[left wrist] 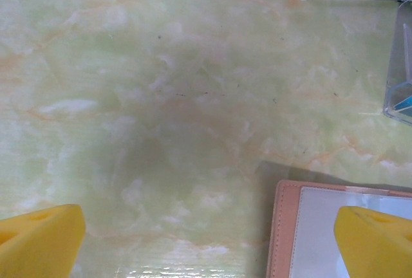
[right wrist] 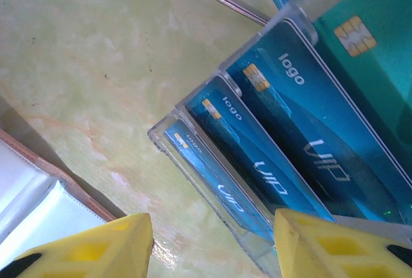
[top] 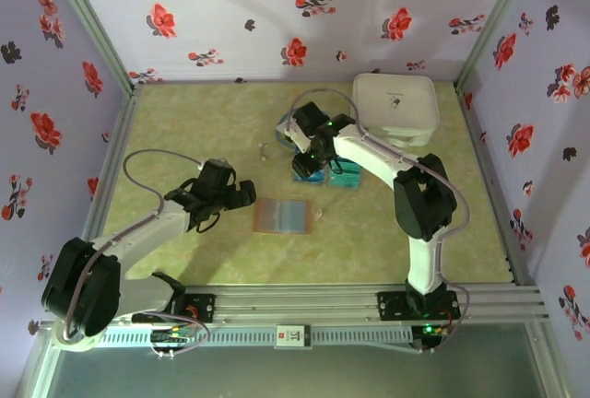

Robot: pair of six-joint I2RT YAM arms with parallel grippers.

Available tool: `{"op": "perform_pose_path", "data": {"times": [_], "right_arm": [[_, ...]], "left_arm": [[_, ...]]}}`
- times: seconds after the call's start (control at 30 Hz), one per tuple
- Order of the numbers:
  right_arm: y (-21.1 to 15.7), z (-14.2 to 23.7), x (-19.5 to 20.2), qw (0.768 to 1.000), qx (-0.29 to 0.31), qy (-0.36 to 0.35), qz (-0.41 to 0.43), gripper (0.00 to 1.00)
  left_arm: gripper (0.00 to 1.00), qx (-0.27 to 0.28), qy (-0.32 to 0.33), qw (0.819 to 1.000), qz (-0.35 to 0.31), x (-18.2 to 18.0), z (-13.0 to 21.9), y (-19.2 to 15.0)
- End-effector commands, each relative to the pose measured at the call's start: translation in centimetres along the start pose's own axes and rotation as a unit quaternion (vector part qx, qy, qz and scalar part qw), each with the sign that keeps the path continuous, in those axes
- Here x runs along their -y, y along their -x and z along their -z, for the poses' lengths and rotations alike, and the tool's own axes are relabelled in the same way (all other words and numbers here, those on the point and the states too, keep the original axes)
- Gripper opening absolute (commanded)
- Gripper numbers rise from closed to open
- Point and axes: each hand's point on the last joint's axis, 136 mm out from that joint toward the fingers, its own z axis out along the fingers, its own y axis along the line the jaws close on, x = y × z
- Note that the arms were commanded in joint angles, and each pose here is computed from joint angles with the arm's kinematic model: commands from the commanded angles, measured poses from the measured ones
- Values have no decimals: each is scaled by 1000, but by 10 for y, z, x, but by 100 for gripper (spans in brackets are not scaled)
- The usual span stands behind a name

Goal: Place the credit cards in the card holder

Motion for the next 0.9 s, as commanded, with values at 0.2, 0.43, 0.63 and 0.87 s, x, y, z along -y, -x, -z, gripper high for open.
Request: {"op": "perform_pose_path", "data": {"times": [0.2,0.43,0.63,0.87], "right_arm": [[-2,-17,7,998,-29,-51,39,52],[-8,-29,6,996,-41,-58,49,52],[-15,-37,-2,995,-56,-53,61,51],[-24,-41,-6,994,-67,-48,66,48]], "left_arm": [[100,-4,-5,1000,12,-7,3,-6],[100,-4,-5,1000,15,-8,4,-7],[100,-5,-6,1000,19,-9,3,-8],[100,-6,-5,1000,22,-10,3,-10]]}}
